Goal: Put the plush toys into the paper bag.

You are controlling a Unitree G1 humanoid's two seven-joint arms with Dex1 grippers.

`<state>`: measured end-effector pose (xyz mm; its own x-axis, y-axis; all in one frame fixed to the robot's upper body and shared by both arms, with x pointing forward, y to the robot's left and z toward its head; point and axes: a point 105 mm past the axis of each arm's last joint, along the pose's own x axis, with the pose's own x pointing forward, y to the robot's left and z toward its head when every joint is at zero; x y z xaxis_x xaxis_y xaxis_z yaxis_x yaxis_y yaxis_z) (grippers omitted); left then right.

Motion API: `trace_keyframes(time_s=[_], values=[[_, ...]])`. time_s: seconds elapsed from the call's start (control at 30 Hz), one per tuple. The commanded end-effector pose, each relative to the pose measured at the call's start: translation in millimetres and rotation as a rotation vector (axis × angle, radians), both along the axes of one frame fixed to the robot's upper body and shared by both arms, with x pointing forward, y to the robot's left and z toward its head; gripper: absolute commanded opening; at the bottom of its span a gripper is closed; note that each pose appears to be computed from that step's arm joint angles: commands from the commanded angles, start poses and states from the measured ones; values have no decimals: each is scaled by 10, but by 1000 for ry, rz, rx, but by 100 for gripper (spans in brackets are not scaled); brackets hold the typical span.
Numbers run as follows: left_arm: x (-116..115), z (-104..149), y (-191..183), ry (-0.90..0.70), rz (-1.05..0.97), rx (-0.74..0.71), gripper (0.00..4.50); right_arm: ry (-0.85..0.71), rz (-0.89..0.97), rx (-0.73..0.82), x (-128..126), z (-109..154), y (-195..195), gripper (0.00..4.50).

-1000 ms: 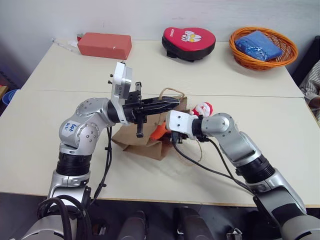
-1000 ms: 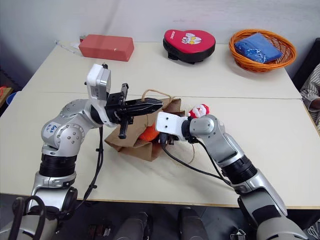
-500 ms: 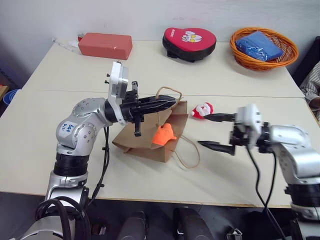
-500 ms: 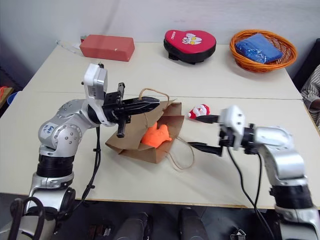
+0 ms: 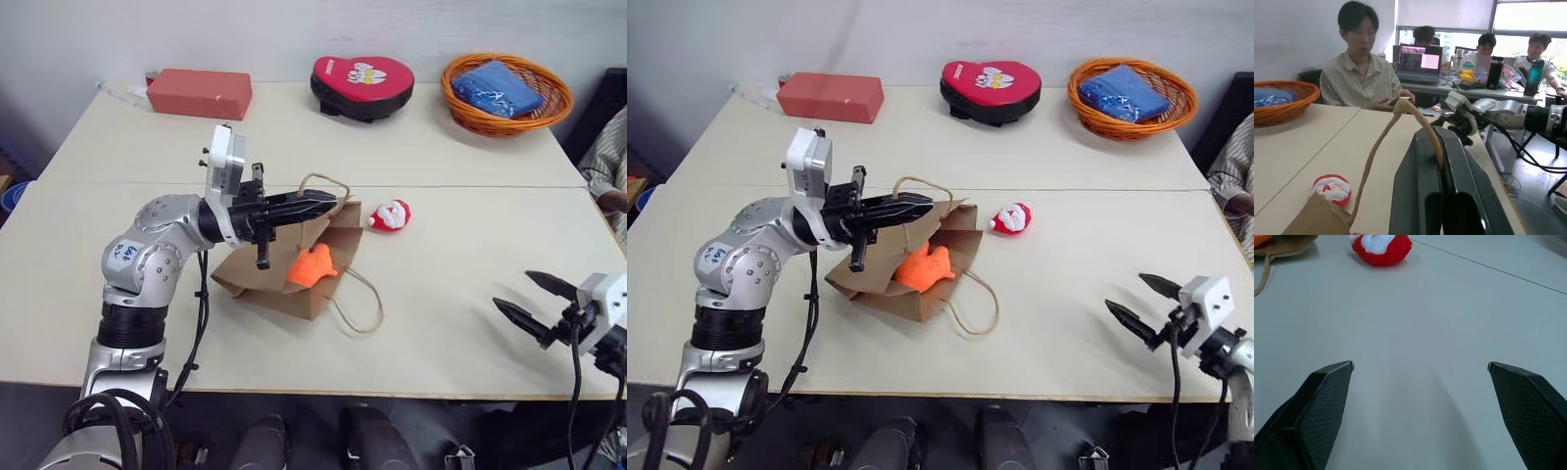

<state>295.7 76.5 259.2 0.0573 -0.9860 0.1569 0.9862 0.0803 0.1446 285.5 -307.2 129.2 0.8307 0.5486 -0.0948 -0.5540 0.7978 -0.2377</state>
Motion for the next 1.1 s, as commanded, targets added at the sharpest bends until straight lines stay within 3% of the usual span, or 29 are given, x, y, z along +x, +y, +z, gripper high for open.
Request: trace_keyframes(time_s=[0.03, 0.33, 0.57, 0.67, 0.97, 1.1], values=[[-26, 140, 46, -46, 1, -19, 0, -16, 84, -99, 304, 192, 267, 448], [-18, 123, 43, -48, 20, -7, 0, -9, 222, -255, 1122, 407, 1021, 448], [-23, 106, 51, -43, 30, -7, 0, 44, 264, -342, 1382, 362, 1296, 448], [-19, 99, 51, -40, 31, -7, 0, 45, 274, -341, 1438, 358, 1395, 393], [-9, 98, 50, -41, 30, -1, 0, 44, 306, -328, 1456, 340, 1496, 89], [-8, 101, 59, -41, 32, -1, 0, -33, 318, -300, 1404, 520, 1384, 28]])
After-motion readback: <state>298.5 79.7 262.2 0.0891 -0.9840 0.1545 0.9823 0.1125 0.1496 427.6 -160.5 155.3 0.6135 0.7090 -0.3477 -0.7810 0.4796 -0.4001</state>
